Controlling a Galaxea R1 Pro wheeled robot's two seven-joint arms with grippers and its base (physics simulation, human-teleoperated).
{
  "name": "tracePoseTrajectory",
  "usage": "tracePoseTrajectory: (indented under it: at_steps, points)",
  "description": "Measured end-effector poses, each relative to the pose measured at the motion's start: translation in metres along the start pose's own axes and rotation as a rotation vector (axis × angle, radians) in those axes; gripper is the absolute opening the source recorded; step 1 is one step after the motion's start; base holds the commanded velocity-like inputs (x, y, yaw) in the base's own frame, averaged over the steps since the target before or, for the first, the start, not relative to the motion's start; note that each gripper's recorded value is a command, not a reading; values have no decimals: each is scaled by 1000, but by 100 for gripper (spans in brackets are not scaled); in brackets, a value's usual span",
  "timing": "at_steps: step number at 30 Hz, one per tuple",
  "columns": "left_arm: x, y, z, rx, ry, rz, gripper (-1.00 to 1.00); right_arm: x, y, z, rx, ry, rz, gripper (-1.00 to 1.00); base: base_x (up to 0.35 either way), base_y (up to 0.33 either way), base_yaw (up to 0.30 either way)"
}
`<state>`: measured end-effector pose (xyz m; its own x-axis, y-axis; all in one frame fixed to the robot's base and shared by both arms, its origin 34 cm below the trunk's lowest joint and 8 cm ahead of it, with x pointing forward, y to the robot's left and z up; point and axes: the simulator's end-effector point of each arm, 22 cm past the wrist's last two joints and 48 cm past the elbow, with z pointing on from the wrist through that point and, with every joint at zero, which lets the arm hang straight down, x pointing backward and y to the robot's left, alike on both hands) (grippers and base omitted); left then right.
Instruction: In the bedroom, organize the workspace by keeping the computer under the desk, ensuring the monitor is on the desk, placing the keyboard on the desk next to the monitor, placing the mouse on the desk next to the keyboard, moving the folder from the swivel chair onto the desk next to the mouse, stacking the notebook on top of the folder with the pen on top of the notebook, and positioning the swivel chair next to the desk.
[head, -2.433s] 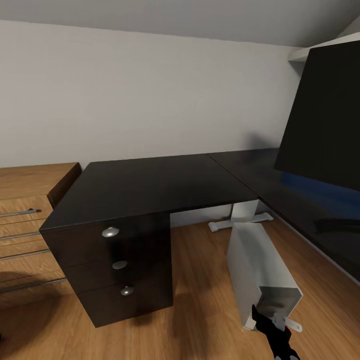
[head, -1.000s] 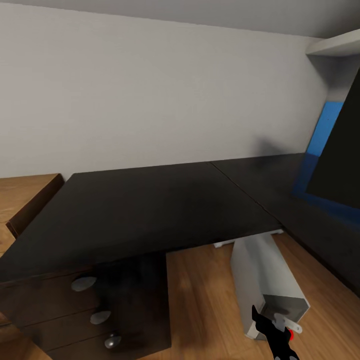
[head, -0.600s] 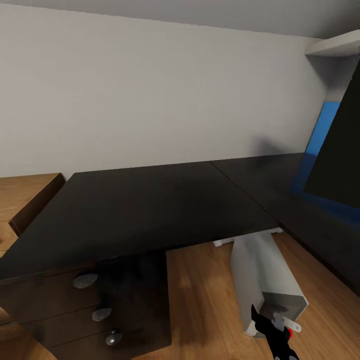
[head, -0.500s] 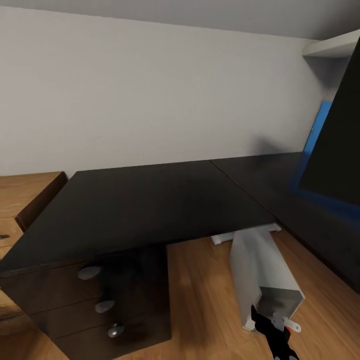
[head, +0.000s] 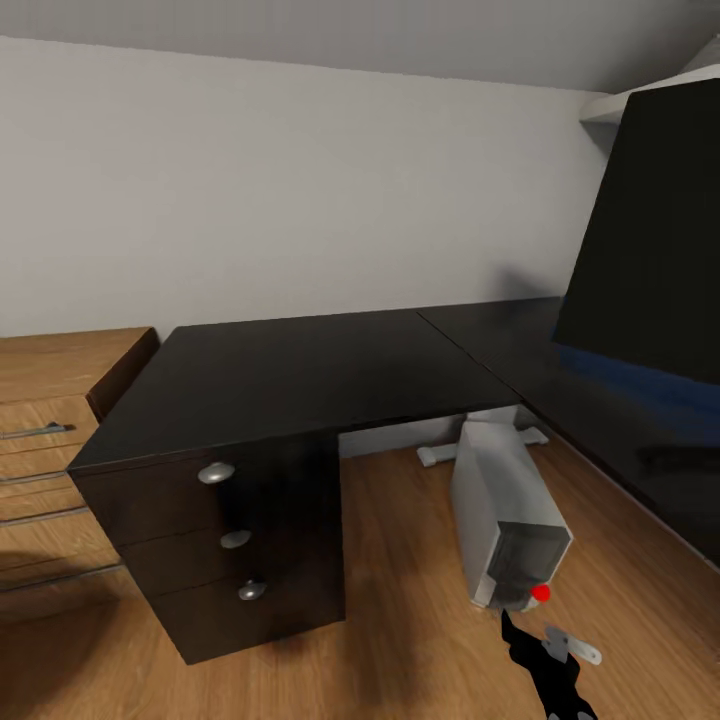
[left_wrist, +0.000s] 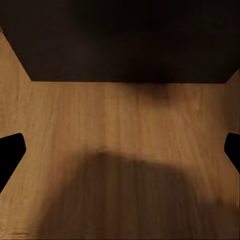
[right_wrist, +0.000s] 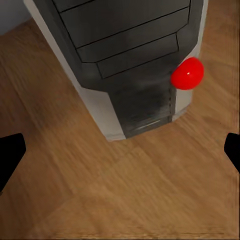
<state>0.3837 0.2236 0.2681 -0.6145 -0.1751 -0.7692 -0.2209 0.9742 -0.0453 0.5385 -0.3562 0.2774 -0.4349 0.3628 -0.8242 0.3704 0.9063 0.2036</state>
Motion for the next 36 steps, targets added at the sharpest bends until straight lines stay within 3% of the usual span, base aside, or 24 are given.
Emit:
tracePoseTrajectory:
  at_steps: [8,14,17,21,22,26,33,36]
  points:
    - [0,1,0,-4,-1,0,100,2,1,0,-4,6,-3,100,-277,0,0]
    - [-1,3,0,-7,-2,1,100,6,9,-1,-35,20,-53,100,-46,0,0]
    - [-6,2,0,-6,-15,-1,100,10,33,-5,-86,29,-89,100,-6,0,0]
    - [-12,1,-1,-3,-30,-4,100,13,54,-9,-116,35,-84,100,-1,0,0]
    - [-13,2,-1,-4,-32,-6,100,42,68,-14,-151,158,-111,100,0,0,0]
    - [-15,3,-2,-7,-38,-8,100,68,77,-23,-186,303,-179,100,0,0,0]
    - [-17,3,-6,-7,-30,-2,100,67,85,-31,-203,349,-188,100,0,0,0]
    - [-15,3,-9,-9,0,7,100,68,101,-37,-226,360,-181,100,0,0,0]
